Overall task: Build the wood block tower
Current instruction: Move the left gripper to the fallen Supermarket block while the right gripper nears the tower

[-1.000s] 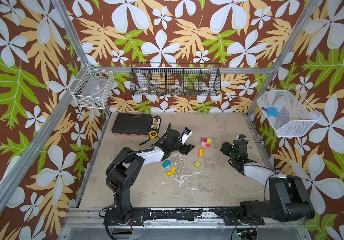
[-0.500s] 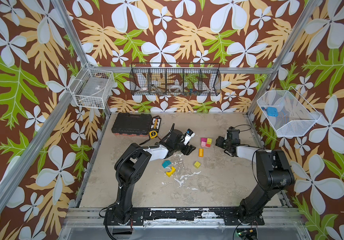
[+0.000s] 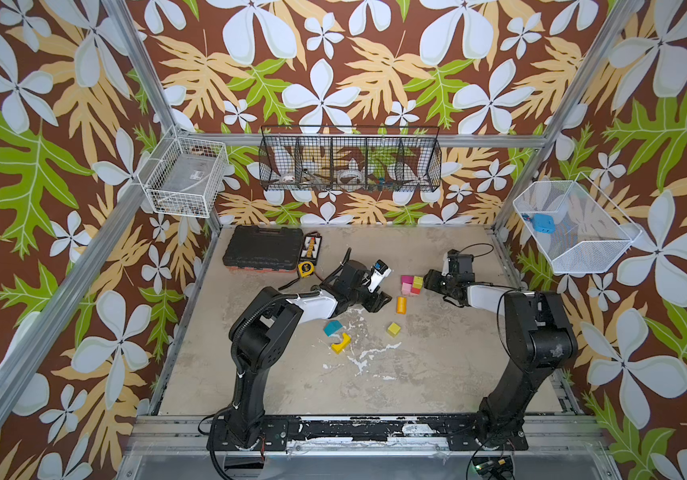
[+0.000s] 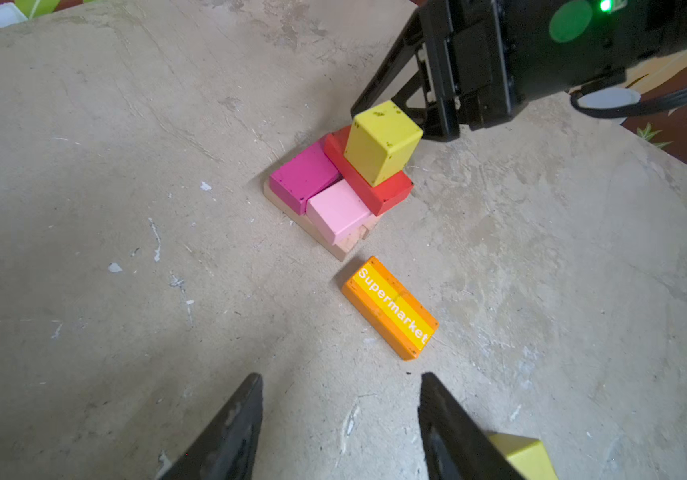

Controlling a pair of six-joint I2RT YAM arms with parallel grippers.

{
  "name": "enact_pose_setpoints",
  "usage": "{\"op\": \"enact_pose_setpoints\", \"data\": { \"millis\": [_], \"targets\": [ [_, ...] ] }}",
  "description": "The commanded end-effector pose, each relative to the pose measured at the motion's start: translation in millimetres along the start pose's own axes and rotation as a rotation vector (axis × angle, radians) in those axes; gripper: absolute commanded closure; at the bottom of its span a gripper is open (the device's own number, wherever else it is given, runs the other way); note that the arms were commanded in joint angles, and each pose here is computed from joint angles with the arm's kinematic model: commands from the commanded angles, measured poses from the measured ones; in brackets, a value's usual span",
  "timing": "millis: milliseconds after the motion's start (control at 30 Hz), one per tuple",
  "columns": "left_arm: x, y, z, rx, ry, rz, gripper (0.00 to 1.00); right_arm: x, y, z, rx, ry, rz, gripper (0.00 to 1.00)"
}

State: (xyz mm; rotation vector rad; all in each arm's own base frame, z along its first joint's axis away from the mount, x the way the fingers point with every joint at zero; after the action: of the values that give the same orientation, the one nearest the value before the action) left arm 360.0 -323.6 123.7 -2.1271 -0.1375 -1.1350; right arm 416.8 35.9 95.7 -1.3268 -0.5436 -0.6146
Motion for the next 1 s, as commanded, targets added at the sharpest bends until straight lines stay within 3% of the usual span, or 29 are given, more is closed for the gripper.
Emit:
{"op": "enact_pose_setpoints", "data": {
  "millis": [0,633,833,967],
  "targets": [
    [0,-1,-4,-0.009,0.020,0.006,0.39,1,2,3,0.025,-0.018,0.003,0.35],
    [-9,9,-14,-0.040,0.100,0.069,0.41,3,7,7,0.020,-0.031,0.012,0.36],
    [-5,21,-14,-0.043,0.136,0.101,0.35,1,-3,-2,-0.004,0.004,-0.022,0.36],
    [-3,31,-20,-0.042,0.176,0.119,0.29,-2,-19,-8,-0.003,0.030,-0.086,0.30]
  ]
}}
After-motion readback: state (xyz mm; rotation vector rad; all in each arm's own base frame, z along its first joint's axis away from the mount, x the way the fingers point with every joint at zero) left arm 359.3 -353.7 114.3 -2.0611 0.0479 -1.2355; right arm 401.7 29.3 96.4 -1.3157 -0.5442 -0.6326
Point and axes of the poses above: each gripper's point midway between its finger pads, its own y axis out along the fingers, its own z axis along the line the jaws close on, x = y × z, the point moved 7 cm from there along -y, back along the fingers, and after that the axes turned 13 degrees about -y, right-handed, at the moved point
